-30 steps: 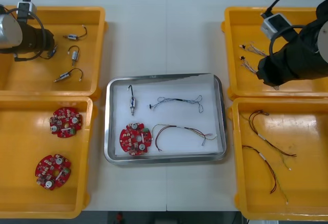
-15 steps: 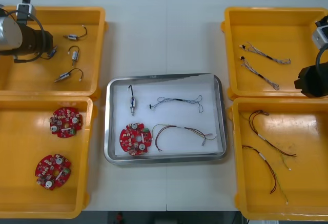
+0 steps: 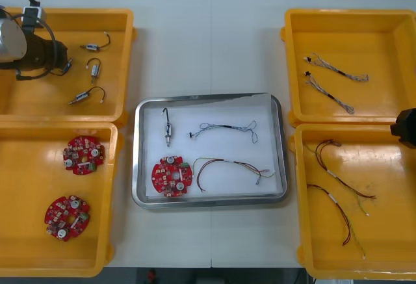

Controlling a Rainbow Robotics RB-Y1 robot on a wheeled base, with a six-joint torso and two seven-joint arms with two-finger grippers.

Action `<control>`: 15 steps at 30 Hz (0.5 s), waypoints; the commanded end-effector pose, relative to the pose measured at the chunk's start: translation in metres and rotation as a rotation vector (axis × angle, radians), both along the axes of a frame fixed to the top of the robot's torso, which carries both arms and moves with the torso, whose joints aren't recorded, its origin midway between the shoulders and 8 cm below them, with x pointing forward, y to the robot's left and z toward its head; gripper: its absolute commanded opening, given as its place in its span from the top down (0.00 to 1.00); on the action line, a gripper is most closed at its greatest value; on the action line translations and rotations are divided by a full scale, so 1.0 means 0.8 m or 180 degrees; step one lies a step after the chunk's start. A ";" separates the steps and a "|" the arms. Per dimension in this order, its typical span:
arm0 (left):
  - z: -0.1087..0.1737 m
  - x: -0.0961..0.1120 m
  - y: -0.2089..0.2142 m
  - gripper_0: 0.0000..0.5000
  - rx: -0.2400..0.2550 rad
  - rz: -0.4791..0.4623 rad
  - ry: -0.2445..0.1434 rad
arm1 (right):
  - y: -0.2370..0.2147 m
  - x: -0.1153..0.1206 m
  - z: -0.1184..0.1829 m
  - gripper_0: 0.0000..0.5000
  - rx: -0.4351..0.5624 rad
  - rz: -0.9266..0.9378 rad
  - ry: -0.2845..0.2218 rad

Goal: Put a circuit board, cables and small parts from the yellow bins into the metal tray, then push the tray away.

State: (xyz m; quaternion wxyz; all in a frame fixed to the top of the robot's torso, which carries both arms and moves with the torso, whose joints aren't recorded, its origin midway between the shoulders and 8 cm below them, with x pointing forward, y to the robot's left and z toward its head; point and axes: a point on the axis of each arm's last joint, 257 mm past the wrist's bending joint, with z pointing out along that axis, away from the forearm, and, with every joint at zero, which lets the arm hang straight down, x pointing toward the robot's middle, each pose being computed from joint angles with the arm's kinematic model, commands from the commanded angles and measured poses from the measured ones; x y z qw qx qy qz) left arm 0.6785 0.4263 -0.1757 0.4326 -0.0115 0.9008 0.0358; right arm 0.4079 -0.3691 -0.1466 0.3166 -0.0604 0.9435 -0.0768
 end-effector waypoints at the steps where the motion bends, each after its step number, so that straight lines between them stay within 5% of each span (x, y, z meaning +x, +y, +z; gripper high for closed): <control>1: 0.045 -0.010 0.016 1.00 0.0162 -0.0193 0.0059 | -0.010 -0.014 -0.001 0.00 0.0156 -0.0191 -0.0049; 8: 0.089 -0.018 0.005 1.00 -0.0004 -0.0225 0.0068 | -0.006 -0.027 -0.022 0.00 0.0291 -0.0241 0.0034; 15: 0.117 -0.037 -0.005 1.00 0.0025 -0.0280 0.0200 | 0.002 -0.041 -0.040 0.00 0.0400 -0.0273 0.0107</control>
